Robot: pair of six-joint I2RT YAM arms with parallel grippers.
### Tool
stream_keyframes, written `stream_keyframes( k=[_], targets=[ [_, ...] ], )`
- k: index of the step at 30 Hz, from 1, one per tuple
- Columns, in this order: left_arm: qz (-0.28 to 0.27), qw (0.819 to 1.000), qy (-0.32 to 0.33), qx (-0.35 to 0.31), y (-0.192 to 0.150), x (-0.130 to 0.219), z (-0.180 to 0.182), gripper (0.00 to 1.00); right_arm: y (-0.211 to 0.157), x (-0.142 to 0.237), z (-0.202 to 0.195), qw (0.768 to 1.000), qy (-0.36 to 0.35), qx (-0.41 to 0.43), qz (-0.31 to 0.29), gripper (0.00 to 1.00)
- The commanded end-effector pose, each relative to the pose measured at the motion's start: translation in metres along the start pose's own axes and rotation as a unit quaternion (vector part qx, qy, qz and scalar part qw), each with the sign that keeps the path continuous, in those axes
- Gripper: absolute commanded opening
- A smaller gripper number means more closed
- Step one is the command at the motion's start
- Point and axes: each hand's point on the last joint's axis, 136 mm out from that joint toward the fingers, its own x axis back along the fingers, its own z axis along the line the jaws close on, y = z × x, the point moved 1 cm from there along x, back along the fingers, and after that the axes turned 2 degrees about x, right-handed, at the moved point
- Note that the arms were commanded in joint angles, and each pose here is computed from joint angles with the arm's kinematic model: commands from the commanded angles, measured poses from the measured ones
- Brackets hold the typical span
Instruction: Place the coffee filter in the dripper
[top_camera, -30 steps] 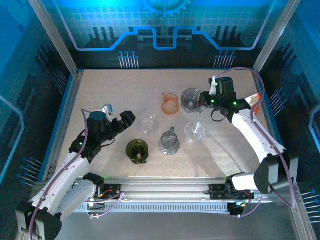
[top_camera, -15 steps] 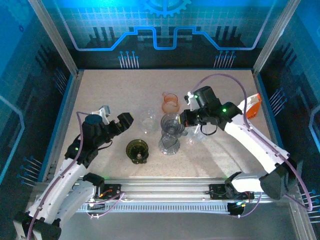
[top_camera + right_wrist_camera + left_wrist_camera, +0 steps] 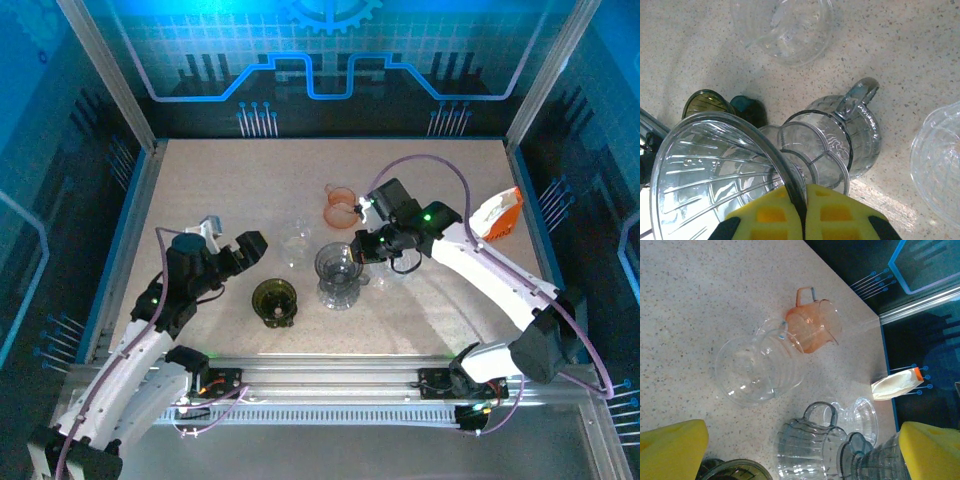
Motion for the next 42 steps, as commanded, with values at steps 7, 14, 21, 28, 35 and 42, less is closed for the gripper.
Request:
stream_keyframes(
  k=[7, 14, 21, 28, 35, 42],
  targets=[
    [0.013, 1.0, -0.003, -0.014, -0.008, 0.0, 0.003, 0.99, 0.008, -0.011, -0.002, 1.0, -0.012, 0.014, -0.016, 0.0],
    [0.014, 1.0, -0.003, -0.014, -0.009, -0.001, 0.004, 0.99, 0.004, -0.02, -0.009, 1.0, -0.014, 0.009, -0.008, 0.0],
    [0.014, 1.0, 0.0, -0.014, -0.01, -0.001, 0.006, 0.99, -0.002, -0.025, -0.018, 1.0, -0.02, 0.0, -0.002, 0.0],
    [0.015, 1.0, 0.0, -0.015, -0.01, -0.001, 0.006, 0.99, -0.004, -0.026, -0.024, 1.0, -0.028, -0.005, 0.0, 0.0],
    [0.016, 1.0, 0.002, -0.014, -0.011, -0.001, 0.007, 0.99, -0.007, -0.025, -0.024, 1.0, -0.022, -0.008, 0.0, 0.16],
    [0.015, 1.0, 0.004, -0.013, -0.011, -0.002, 0.008, 0.99, -0.01, -0.025, -0.021, 1.0, -0.008, -0.013, -0.003, 0.25]
  ],
)
